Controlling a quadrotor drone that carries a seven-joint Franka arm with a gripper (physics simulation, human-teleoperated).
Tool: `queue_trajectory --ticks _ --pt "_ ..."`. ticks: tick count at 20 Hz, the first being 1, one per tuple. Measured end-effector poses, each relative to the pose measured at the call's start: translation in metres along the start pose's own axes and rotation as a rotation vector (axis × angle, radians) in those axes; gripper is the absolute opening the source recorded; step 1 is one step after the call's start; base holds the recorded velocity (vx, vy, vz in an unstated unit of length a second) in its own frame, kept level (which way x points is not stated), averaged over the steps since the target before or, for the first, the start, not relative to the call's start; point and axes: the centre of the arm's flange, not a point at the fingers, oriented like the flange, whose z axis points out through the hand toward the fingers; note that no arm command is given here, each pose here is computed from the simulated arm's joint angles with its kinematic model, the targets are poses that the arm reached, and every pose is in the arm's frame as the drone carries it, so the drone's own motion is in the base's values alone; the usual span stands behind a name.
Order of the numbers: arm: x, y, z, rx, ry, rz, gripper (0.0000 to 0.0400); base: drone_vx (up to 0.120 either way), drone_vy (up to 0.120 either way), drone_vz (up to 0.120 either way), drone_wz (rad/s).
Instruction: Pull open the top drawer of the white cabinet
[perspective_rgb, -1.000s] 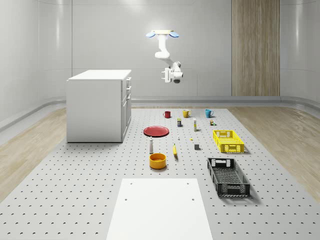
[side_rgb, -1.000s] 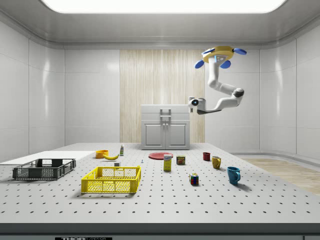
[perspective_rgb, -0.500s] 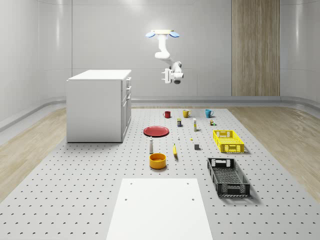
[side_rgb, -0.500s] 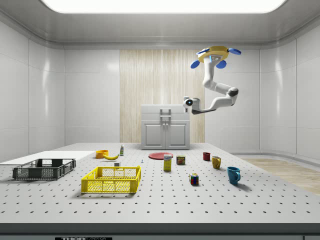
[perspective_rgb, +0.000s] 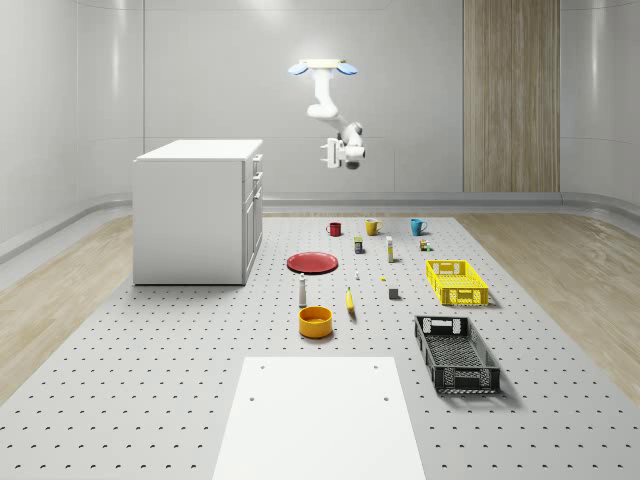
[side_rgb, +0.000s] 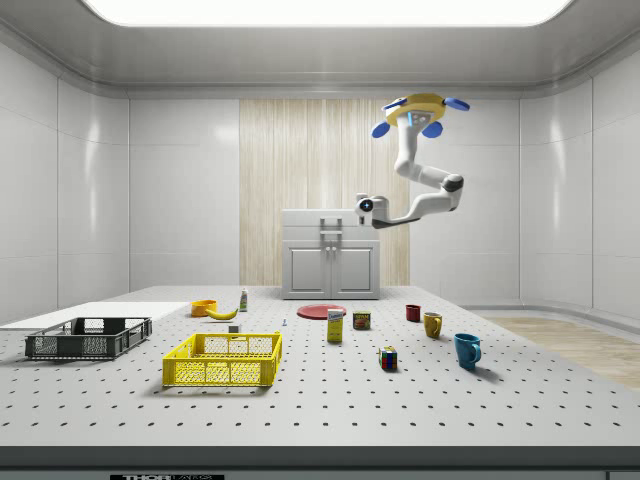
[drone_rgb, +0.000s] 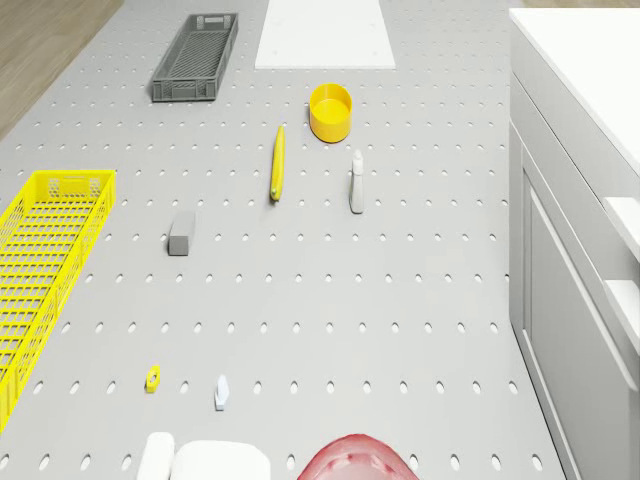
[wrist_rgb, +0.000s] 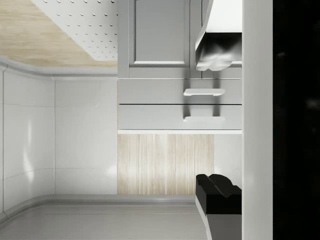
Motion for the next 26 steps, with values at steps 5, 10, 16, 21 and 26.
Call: queue_trajectory --ticks 5,10,16,21,26 --pt "0.000 0.000 0.000 0.000 0.000 0.000 0.0305 0.120 -0.120 0.000 0.000" --pt "0.000 0.000 0.000 0.000 0.000 0.000 0.0305 0.120 -0.120 0.000 0.000" --pt "0.000 0.000 0.008 0.000 0.000 0.000 0.0305 0.020 -0.013 0.000 0.000" --pt "0.000 0.000 0.028 0.000 0.000 0.000 0.0305 0.000 0.000 0.000 0.000" --pt "0.000 0.000 0.053 0.000 0.000 0.000 0.0305 0.000 0.000 0.000 0.000"
